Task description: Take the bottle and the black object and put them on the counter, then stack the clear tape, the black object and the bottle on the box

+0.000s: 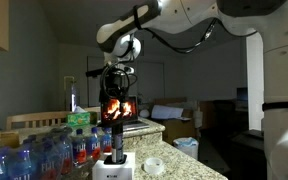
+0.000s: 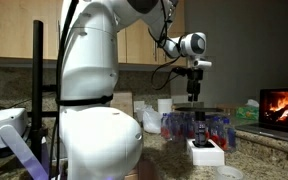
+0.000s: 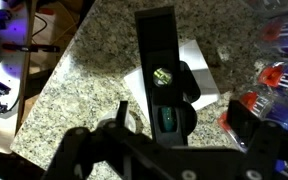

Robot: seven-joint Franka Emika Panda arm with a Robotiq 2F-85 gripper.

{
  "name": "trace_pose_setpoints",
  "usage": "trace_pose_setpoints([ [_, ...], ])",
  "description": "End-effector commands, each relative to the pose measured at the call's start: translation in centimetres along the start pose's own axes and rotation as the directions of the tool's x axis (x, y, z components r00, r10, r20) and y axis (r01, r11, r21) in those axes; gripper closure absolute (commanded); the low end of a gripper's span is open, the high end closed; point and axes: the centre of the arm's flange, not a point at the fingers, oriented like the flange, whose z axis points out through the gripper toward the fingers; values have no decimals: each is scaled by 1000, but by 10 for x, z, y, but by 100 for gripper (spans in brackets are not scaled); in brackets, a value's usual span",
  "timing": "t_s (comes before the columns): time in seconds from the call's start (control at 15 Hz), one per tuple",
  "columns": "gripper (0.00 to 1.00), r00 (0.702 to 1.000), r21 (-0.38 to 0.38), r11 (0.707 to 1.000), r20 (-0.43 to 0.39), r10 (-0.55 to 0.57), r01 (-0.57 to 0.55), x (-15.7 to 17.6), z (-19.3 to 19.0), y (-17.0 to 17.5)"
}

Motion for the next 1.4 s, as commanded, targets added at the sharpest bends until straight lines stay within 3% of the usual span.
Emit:
trace_pose_setpoints([
  [0.0, 0, 1000, 5, 1000, 2, -26, 26, 4, 8, -2],
  [0.87, 0, 1000, -28, 1000, 18, -7, 7, 26, 24, -5],
  [1.33, 0, 999, -46, 998, 9, -36, 36, 21, 23, -2],
])
